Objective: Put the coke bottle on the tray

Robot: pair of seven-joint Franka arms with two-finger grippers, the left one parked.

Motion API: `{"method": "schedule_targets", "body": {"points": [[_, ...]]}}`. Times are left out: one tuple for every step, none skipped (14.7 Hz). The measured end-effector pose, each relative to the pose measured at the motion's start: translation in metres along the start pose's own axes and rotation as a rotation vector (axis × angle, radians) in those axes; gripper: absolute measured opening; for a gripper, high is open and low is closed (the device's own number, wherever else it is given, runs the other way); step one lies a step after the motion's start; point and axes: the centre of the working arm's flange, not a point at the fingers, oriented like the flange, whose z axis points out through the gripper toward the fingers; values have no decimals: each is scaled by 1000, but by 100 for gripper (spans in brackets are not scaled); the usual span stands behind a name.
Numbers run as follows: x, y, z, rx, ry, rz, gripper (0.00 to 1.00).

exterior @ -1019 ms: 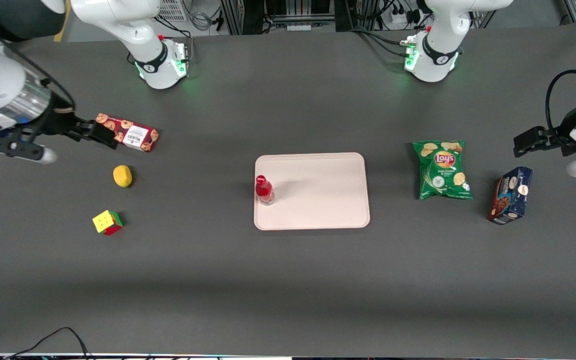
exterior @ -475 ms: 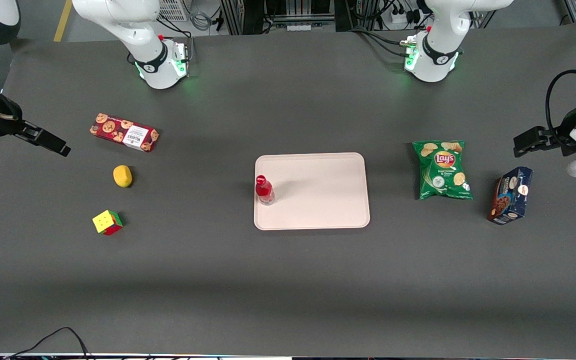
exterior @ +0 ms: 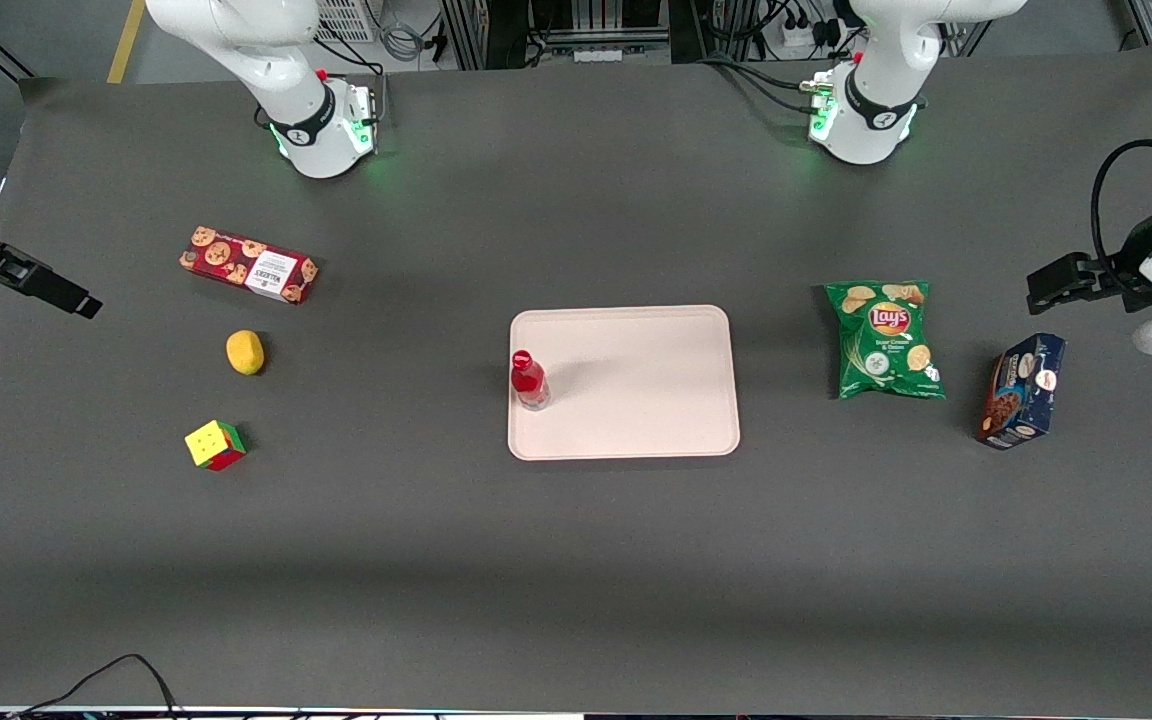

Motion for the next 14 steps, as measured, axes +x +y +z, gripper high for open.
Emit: {"method": "schedule_targets", "body": {"points": [[3, 1, 2, 0, -2, 3, 100], [6, -1, 4, 0, -4, 2, 100], [9, -3, 4, 2, -3, 0, 100], [11, -6, 4, 3, -2, -4, 100], [10, -11, 3, 5, 1, -12, 100], [8, -18, 2, 5, 3, -26, 100], [4, -26, 1, 6, 4, -40, 100], [2, -31, 1, 6, 4, -49, 100], [0, -33, 1, 6, 5, -55, 100], [0, -35, 1, 6, 5, -58, 100], [0, -34, 1, 6, 4, -56, 100], [1, -32, 1, 6, 5, -52, 100], [2, -30, 1, 6, 5, -49, 100], [3, -29, 0, 7, 5, -47, 100]]}}
